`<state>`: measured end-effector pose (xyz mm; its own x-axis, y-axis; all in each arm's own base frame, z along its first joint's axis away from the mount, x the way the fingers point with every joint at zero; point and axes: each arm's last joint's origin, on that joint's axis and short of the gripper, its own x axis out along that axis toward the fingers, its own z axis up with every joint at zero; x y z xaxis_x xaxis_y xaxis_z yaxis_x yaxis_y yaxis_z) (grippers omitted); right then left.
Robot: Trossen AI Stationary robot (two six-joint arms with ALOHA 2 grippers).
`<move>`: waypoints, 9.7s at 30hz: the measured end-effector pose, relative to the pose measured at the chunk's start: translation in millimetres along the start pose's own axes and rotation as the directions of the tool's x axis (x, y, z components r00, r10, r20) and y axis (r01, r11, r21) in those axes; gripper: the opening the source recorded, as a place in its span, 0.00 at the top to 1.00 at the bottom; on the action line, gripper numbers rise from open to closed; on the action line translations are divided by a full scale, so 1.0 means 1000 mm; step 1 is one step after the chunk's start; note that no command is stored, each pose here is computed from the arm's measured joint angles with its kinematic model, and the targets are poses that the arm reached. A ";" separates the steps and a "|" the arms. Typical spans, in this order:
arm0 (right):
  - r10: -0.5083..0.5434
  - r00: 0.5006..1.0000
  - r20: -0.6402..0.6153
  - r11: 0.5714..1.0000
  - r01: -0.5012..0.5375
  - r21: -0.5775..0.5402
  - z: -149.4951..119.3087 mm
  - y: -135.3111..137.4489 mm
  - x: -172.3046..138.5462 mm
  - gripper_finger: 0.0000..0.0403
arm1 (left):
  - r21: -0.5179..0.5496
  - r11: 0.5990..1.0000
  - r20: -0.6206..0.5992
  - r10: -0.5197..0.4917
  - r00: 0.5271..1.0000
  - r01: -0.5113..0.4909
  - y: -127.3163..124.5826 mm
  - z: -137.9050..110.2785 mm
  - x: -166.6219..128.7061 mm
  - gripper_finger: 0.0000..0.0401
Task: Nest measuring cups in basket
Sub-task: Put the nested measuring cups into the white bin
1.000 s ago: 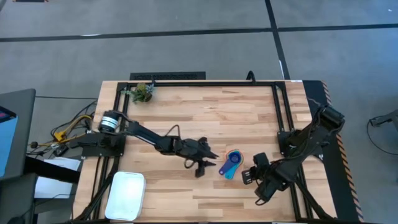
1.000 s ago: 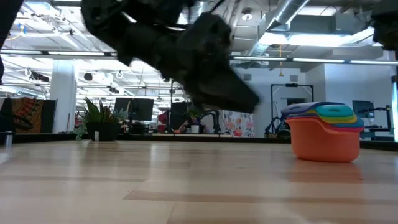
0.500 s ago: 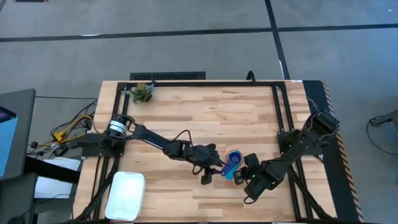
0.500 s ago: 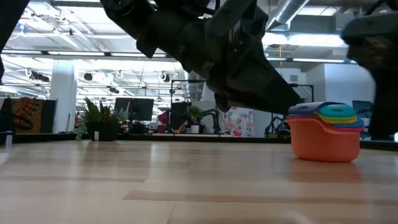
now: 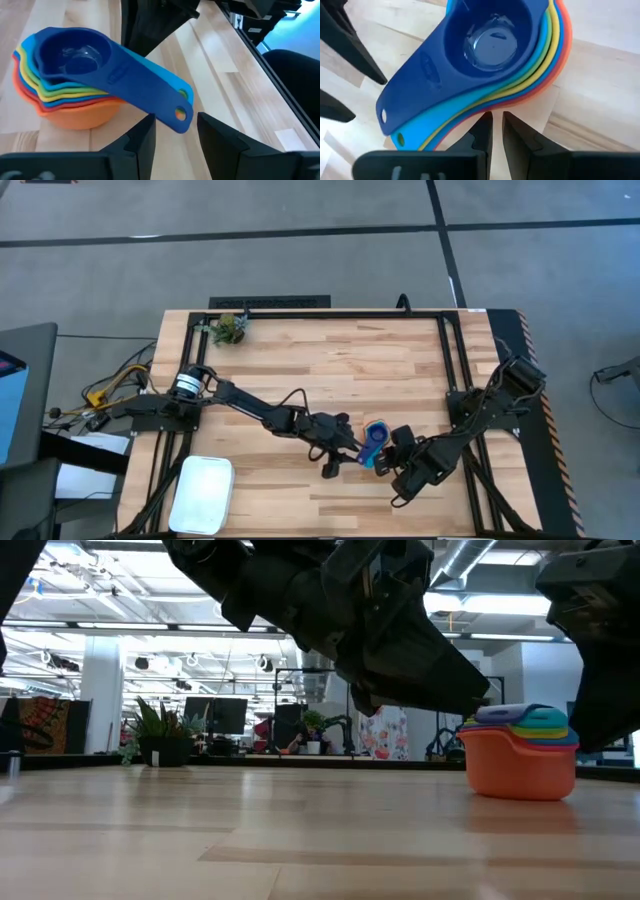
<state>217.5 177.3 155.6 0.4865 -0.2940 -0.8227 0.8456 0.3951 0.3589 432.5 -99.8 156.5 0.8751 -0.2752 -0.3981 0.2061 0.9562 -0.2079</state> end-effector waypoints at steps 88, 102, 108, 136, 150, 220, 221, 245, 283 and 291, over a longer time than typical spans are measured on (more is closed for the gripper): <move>0.259 0.940 -0.223 0.966 -0.253 0.056 0.072 -0.054 0.035 0.68 | -0.082 0.995 -0.049 -0.055 0.997 0.051 0.034 -0.007 -0.058 0.67; 0.276 0.935 -0.222 0.961 -0.273 0.045 0.073 -0.049 0.033 0.74 | -0.089 0.996 -0.089 -0.009 0.996 0.002 0.037 -0.012 -0.058 0.67; 0.299 0.928 -0.224 0.950 -0.312 -0.022 0.077 -0.036 0.026 0.75 | -0.084 0.996 -0.100 0.030 0.995 -0.039 0.040 -0.003 -0.069 0.67; 0.479 0.870 -0.120 0.848 -0.494 -0.195 0.095 0.071 0.053 0.75 | -0.013 0.908 -0.258 0.402 0.878 -0.420 -0.074 0.016 -0.293 0.77; 0.605 0.780 -0.160 0.726 -0.623 -0.292 0.105 0.181 0.085 0.75 | 0.083 0.955 -0.406 0.295 0.865 -0.286 -0.090 -0.012 -0.354 0.96; 0.838 0.537 -0.096 0.387 -0.710 -0.589 0.108 0.299 0.135 0.75 | 0.031 0.966 -0.797 0.178 0.577 -0.255 -0.147 -0.063 -0.315 1.00; 0.838 0.535 -0.107 0.382 -0.715 -0.585 0.108 0.298 0.135 0.75 | 0.021 0.971 -0.794 0.161 0.586 -0.239 -0.152 -0.064 -0.312 1.00; 0.793 0.558 -0.244 0.348 -0.744 -0.571 0.080 0.296 0.131 0.75 | 0.234 0.956 -0.806 0.291 0.516 -0.175 -0.186 -0.132 -0.229 1.00; 0.787 0.570 -0.236 0.369 -0.741 -0.560 0.088 0.295 0.132 0.75 | 0.123 0.845 -0.822 0.380 0.424 -0.520 -0.168 -0.099 -0.318 0.95; 0.756 0.534 -0.379 0.302 -0.798 -0.522 0.072 0.294 0.121 0.75 | 0.154 0.839 -0.761 0.438 0.478 -0.522 -0.167 -0.099 -0.320 0.74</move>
<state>541.1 194.9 193.7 0.8160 0.4711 -0.3350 -0.2471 0.8081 0.5347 75.0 -181.4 230.2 0.1755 0.2107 -0.9617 -0.2166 0.9612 0.1710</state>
